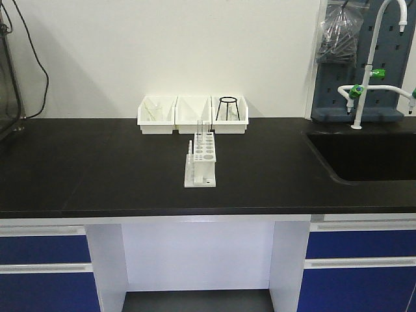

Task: Flip and reinsert test tube from rack
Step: 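Drive the base forward toward the white test-tube rack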

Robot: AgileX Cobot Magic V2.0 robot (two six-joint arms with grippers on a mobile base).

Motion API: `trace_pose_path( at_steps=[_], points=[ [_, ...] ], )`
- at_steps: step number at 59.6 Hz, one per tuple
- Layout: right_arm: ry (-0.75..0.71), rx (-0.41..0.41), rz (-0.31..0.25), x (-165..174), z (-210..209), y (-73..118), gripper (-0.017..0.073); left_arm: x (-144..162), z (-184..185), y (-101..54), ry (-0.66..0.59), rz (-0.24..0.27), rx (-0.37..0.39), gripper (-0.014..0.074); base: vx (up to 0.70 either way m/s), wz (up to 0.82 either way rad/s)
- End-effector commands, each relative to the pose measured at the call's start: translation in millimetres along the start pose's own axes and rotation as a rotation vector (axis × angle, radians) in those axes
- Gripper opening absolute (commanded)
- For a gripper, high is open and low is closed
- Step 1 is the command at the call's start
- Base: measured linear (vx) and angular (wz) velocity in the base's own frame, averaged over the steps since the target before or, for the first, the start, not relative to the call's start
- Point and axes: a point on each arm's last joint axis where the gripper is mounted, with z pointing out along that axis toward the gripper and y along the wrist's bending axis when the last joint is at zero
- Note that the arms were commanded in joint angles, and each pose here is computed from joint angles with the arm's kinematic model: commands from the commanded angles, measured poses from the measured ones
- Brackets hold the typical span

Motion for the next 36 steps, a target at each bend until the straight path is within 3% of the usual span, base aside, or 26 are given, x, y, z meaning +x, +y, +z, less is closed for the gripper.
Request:
trace_pose_path(
  at_steps=[1,36],
  points=[
    [-0.095,-0.003,-0.014,-7.4,-1.3,0.4,-0.0010,-8.9,-1.3,-1.1,-0.091,-0.013,0.013,-0.0006,0.00,0.00],
    [-0.095,-0.003,-0.015,-7.4,-1.3,0.4,-0.0010,-8.9,-1.3,-1.1,-0.091,-0.013,0.013,-0.0006,0.09,0.02]
  ],
)
